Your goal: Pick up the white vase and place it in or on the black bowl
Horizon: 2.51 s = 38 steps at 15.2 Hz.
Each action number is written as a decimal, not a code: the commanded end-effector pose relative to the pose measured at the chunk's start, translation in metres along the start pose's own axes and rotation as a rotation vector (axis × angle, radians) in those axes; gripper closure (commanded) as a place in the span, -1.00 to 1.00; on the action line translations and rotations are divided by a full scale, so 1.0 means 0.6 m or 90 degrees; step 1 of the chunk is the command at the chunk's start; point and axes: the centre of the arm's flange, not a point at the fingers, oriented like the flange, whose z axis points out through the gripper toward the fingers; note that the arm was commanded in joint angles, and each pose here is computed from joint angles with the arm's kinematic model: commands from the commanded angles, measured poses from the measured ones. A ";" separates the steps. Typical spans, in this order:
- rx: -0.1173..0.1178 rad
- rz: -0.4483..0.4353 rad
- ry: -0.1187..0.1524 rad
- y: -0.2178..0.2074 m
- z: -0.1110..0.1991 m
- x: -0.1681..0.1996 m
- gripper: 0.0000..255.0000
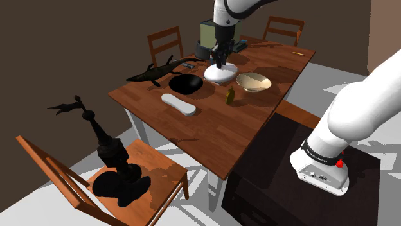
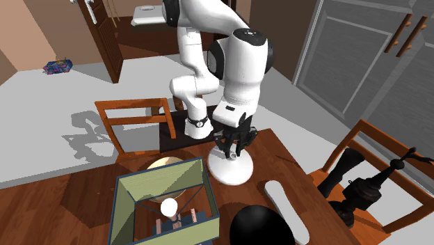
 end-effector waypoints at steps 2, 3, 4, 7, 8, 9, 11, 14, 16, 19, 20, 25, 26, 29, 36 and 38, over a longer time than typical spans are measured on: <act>0.000 0.000 0.001 -0.015 -0.004 0.065 1.00; 0.000 0.000 0.001 -0.019 -0.006 0.086 1.00; 0.000 0.000 0.001 -0.023 -0.007 0.108 1.00; 0.000 0.000 0.001 -0.034 -0.011 0.173 1.00; 0.000 0.000 0.001 -0.038 -0.013 0.194 1.00; 0.000 0.000 0.001 -0.042 -0.014 0.216 1.00; 0.000 0.000 0.001 -0.049 -0.017 0.259 1.00; 0.000 0.000 0.001 -0.061 -0.021 0.324 1.00; 0.000 0.000 0.001 -0.061 -0.012 0.325 1.00; 0.000 0.000 0.001 -0.063 0.014 0.324 1.00; 0.000 0.000 0.001 -0.064 0.023 0.323 1.00; 0.000 0.000 0.001 -0.067 0.066 0.321 1.00; 0.000 0.000 0.001 -0.067 0.075 0.320 1.00; 0.000 0.000 0.001 -0.069 0.101 0.319 1.00; 0.000 0.000 0.001 -0.073 0.163 0.315 1.00; 0.000 0.000 0.001 -0.073 0.163 0.315 1.00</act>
